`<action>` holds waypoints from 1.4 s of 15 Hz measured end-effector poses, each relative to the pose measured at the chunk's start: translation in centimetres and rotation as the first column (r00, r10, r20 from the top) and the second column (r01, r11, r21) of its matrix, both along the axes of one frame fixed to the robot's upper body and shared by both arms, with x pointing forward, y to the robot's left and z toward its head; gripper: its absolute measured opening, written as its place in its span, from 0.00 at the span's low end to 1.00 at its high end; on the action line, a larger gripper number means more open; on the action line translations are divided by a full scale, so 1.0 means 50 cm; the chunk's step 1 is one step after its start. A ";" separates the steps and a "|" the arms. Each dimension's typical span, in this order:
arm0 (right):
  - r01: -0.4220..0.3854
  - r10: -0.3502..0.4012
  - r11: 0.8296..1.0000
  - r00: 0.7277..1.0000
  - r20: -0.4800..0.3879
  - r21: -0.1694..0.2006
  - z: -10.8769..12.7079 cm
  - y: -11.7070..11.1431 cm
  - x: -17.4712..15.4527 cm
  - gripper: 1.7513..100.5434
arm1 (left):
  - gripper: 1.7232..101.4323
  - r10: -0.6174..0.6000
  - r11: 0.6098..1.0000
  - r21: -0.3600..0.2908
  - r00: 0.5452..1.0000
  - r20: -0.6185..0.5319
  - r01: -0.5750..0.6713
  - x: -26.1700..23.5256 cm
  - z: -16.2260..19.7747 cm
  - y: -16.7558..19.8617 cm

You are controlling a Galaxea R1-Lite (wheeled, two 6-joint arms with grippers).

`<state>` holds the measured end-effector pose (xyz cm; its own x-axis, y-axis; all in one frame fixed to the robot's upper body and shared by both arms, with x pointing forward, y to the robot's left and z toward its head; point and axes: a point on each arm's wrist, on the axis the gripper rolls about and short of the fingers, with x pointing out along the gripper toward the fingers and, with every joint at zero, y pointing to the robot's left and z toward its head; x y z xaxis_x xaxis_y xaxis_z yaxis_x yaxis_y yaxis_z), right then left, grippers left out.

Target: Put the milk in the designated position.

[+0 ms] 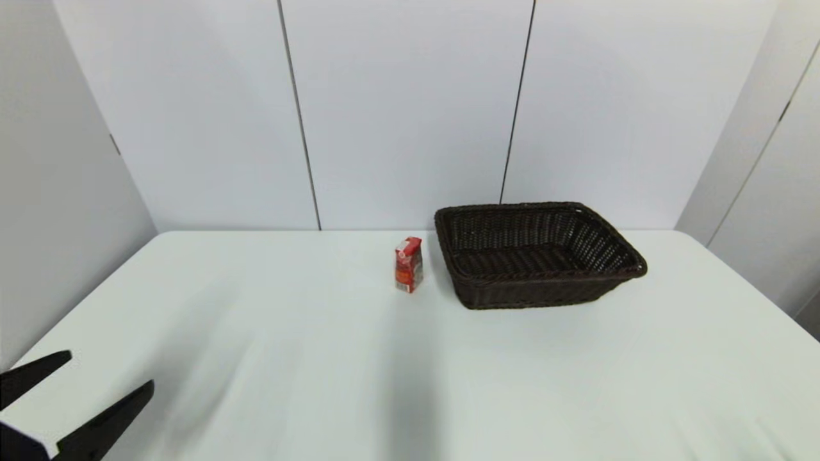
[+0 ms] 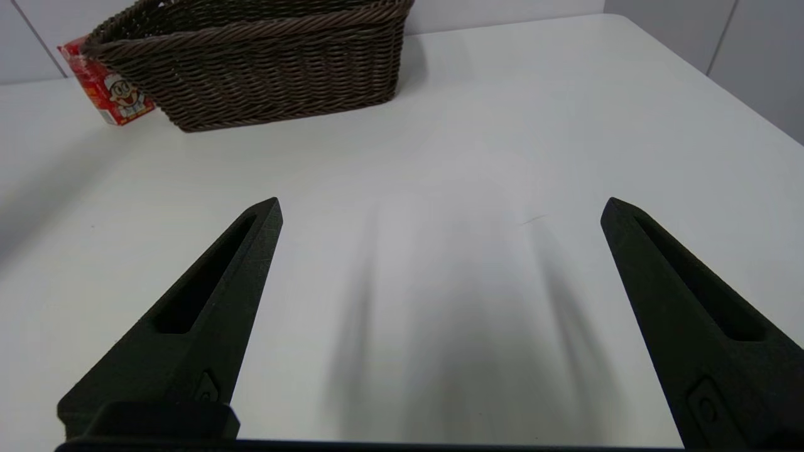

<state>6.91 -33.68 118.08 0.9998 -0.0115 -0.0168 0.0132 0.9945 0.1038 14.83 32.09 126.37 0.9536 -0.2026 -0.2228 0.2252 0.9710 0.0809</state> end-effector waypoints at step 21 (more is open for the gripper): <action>0.000 0.000 1.000 1.000 0.000 0.000 0.000 0.000 0.000 1.00 | 0.96 0.235 0.969 -0.129 0.951 0.202 -0.212 -0.158 -0.162 0.025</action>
